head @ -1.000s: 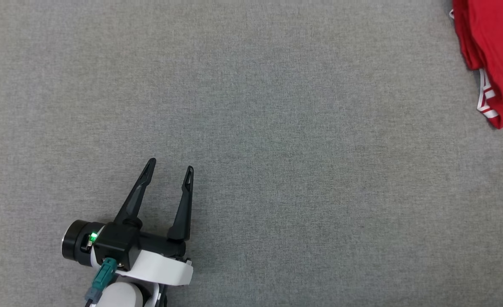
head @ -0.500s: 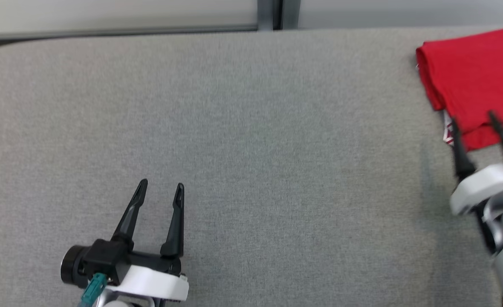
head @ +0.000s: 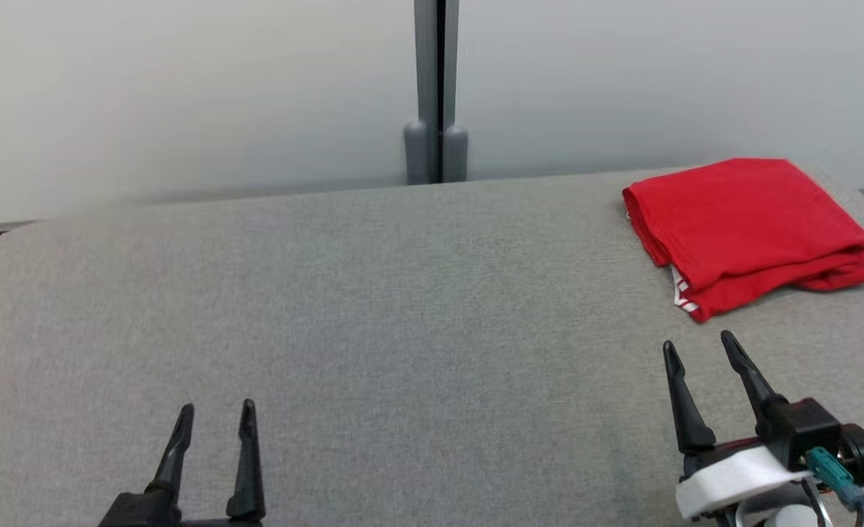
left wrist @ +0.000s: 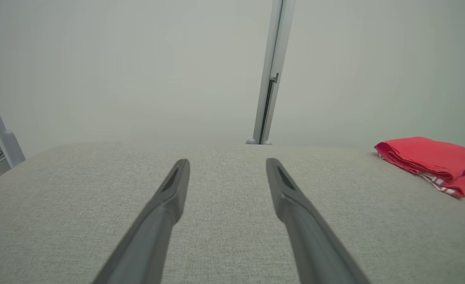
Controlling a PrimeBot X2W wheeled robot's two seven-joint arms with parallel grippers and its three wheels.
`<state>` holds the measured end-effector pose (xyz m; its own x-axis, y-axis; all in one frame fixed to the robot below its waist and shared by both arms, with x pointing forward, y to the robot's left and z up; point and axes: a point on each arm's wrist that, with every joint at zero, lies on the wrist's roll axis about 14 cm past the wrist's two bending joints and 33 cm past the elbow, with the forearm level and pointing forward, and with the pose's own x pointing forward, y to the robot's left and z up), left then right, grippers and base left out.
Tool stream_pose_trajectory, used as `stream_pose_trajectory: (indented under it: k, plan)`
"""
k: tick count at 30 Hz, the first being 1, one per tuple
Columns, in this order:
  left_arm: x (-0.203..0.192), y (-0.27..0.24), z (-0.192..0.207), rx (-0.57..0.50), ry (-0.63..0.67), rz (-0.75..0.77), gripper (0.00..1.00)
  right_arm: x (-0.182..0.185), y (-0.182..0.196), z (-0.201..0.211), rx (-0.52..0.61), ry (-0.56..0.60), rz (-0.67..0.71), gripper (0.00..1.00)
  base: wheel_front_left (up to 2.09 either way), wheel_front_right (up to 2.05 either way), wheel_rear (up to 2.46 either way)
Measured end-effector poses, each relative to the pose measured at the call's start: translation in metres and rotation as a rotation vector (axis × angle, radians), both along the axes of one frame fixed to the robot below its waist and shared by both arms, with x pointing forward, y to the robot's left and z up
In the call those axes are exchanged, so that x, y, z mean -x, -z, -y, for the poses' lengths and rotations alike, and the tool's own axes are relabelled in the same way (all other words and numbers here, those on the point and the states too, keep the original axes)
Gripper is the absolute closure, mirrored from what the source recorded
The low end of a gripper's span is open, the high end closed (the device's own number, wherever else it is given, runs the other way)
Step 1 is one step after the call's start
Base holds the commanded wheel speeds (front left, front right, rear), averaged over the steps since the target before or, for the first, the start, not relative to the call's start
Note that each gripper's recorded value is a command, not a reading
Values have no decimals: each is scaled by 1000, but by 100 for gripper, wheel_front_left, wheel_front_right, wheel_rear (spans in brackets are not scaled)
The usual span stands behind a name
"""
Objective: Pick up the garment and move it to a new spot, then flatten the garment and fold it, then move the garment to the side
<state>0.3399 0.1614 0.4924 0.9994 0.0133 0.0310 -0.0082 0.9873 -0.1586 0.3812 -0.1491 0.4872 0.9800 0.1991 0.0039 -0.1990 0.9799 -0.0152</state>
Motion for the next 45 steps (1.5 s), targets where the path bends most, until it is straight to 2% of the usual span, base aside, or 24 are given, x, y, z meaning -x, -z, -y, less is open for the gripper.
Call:
stream_pose_trajectory:
  k: [6,11,24,25,31,45]
  plan:
    - [15,0,-16,15,-48,3,0,36,-21,1,-48,27,77,0,0,0,0]
    - [22,3,-18,11,-39,-5,0,56,-13,-13,-92,-8,52,0,0,0,0]
    - [31,13,-8,2,7,-33,0,64,-13,-18,-103,-20,50,0,0,0,0]
    - [31,13,-8,0,9,-34,100,64,-13,-18,-103,-21,49,100,0,0,0]
    - [36,33,-6,21,7,-106,100,73,11,-17,-112,-9,-30,100,0,0,0]
    - [26,37,-15,272,-40,-150,100,61,9,2,-373,75,-80,100,0,0,0]
